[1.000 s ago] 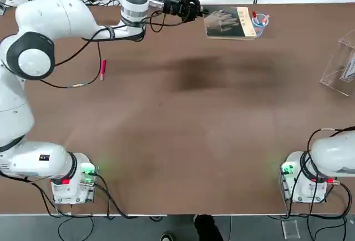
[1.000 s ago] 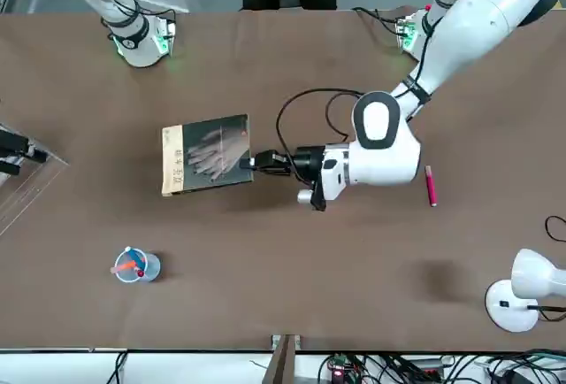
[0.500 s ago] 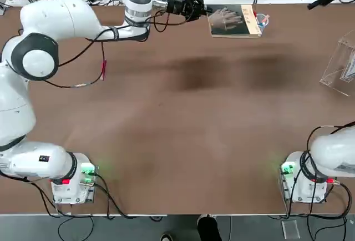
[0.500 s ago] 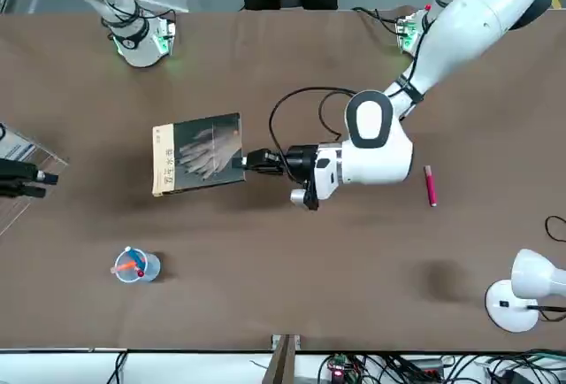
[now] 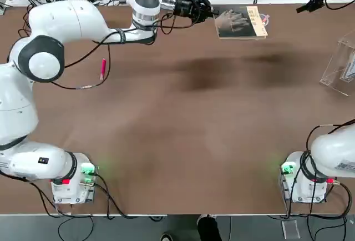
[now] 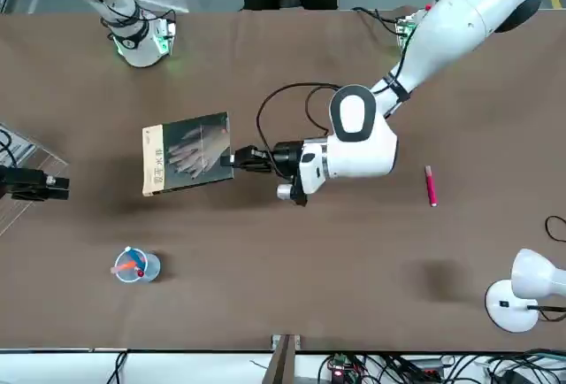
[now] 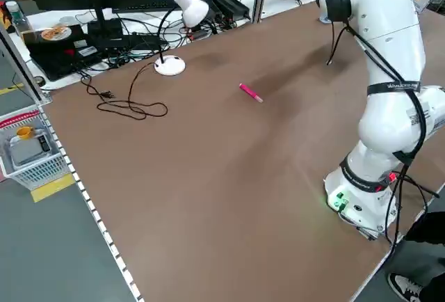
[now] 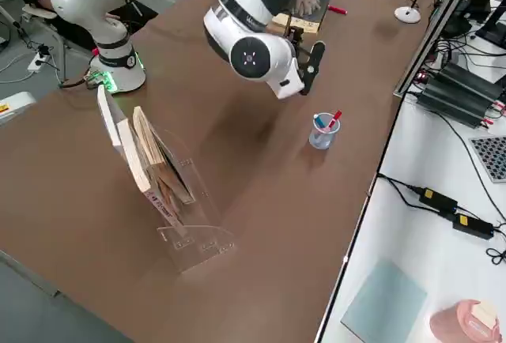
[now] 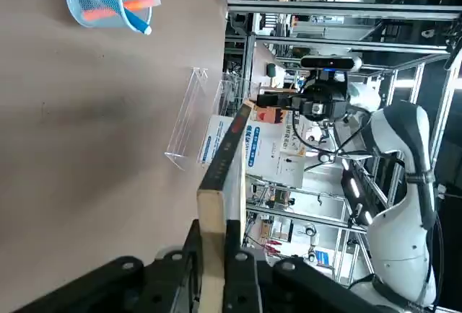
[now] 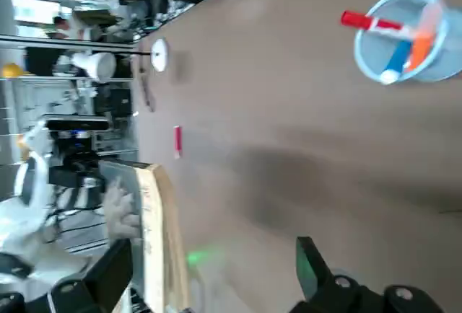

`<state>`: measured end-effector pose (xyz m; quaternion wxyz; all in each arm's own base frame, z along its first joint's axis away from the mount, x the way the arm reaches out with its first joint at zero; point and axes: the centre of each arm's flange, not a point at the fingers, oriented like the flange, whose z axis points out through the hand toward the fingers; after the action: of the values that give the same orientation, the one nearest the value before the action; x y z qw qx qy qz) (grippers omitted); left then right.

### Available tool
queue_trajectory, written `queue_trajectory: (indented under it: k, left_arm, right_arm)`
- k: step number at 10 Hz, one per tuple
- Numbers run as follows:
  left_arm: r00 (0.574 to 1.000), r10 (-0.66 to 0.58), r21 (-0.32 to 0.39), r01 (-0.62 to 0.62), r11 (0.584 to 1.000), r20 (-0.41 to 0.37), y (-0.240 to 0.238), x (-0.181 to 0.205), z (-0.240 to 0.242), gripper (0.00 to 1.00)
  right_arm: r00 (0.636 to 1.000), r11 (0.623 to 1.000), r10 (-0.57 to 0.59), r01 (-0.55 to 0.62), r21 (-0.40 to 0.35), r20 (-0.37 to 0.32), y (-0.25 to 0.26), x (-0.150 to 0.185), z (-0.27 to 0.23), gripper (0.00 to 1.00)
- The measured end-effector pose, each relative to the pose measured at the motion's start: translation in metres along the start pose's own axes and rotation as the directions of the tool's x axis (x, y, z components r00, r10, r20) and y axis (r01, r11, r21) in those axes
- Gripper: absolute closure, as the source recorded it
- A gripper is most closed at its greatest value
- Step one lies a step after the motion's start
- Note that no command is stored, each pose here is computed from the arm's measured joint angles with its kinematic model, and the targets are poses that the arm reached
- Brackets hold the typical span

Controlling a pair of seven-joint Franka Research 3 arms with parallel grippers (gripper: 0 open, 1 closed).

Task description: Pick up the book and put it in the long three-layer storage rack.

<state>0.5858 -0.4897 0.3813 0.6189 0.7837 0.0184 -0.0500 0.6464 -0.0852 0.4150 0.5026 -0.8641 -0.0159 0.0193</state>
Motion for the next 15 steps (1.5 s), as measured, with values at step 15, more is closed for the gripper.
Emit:
queue_trajectory:
  k: [15]
  left_arm:
    - [1.000,-0.001,0.005,0.001,1.000,-0.007,-0.003,0.004,-0.002,1.00]
  right_arm:
    - [0.999,0.919,0.004,-0.018,0.395,0.035,0.065,-0.011,0.096,0.00]
